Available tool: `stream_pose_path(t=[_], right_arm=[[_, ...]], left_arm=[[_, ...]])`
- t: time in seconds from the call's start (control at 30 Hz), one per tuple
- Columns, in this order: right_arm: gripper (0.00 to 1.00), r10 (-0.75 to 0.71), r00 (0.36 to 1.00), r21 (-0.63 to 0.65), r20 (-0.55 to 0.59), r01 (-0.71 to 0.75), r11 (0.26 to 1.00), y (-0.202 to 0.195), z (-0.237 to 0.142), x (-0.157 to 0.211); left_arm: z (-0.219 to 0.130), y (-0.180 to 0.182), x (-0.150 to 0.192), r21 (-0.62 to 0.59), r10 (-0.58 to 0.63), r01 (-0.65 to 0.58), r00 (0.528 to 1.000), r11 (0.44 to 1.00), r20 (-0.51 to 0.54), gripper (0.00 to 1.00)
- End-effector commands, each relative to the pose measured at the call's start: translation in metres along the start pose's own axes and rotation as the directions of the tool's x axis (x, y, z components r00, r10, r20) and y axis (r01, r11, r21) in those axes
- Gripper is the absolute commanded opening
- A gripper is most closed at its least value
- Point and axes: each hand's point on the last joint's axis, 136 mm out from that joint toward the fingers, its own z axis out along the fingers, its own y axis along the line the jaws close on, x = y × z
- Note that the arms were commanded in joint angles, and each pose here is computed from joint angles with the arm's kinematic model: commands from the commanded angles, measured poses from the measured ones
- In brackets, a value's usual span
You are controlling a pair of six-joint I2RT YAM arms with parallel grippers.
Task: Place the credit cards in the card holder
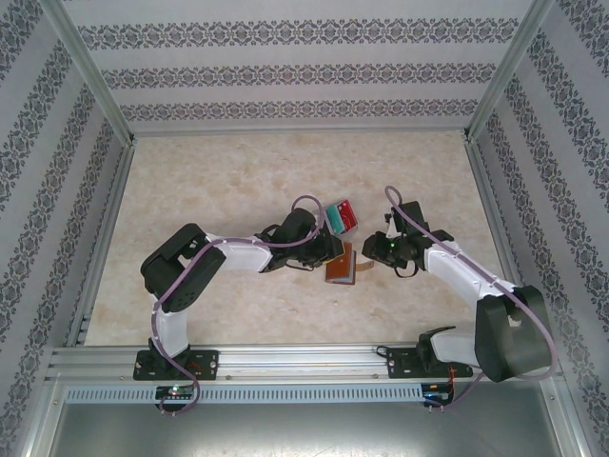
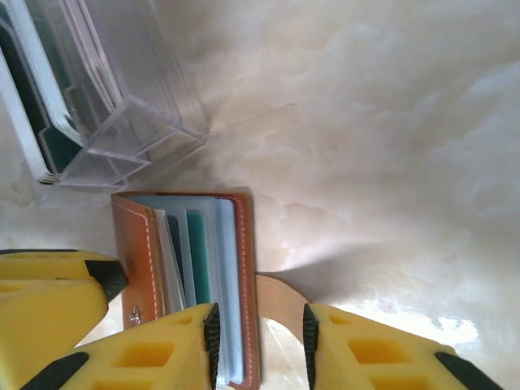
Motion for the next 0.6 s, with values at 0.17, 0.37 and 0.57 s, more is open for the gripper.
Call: stream_pose_path(t=[0.17, 0.37, 0.57], right_arm=[[0.3, 0.001, 0.996, 0.09, -0.094, 0.008, 0.996, -0.017, 0.004, 0.019], [0.22, 0.005, 0.995, 0.095, -0.104, 0.005, 0.995, -0.019, 0.01, 0.02], [0.13, -0.002, 0.994, 0.068, -0.114, 0.01, 0.998, -0.014, 0.014, 0.021]], left_arm=[[0.007, -0.008, 0.008, 0.018, 0.011, -0.01, 0.999, 1.0, -0.034, 0.37], [0.006, -0.007, 0.008, 0.012, 0.012, -0.011, 0.999, 1.0, -0.032, 0.37], [0.007, -0.007, 0.009, 0.008, 0.018, -0.018, 0.999, 1.0, -0.04, 0.37]])
